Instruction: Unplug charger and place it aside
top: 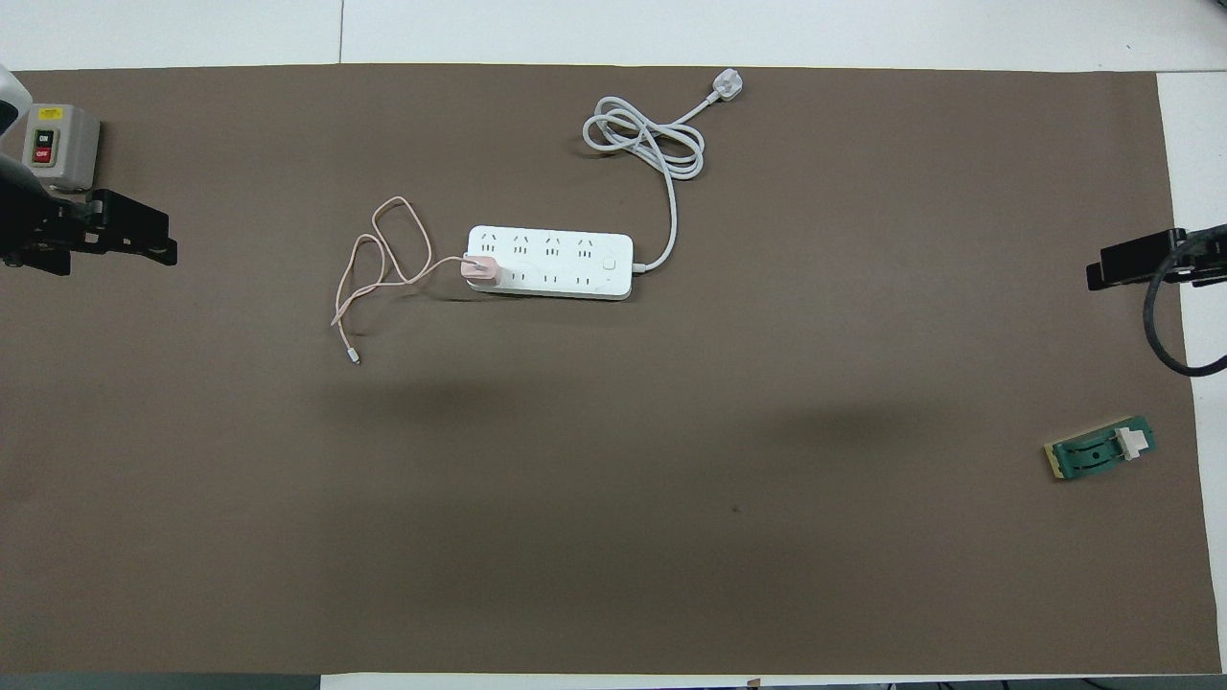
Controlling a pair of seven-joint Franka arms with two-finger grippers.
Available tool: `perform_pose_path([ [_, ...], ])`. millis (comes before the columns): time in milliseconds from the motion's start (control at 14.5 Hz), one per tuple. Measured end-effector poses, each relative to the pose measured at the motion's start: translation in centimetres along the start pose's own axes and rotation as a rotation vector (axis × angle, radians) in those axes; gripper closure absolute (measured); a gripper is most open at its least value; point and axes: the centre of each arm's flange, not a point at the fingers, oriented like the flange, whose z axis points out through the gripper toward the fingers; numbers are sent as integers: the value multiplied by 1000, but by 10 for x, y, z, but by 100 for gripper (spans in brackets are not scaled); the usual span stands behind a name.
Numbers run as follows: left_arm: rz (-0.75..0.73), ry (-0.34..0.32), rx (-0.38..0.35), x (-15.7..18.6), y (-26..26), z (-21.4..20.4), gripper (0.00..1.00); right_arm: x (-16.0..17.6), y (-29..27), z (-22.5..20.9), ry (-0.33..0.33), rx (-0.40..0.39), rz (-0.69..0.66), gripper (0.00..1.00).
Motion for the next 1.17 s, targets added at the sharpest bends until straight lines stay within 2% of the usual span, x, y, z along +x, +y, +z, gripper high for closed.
perform_pose_path([
  [553, -2, 0, 0, 0, -1, 0, 0, -1, 3, 1, -5, 1, 5, 0],
  [967, -3, 2, 0, 0, -1, 0, 0, -2, -18, 6, -39, 12, -30, 0],
  [1175, -4, 5, 0, 1, -2, -1, 0, -9, -30, 12, -101, 47, -25, 0],
])
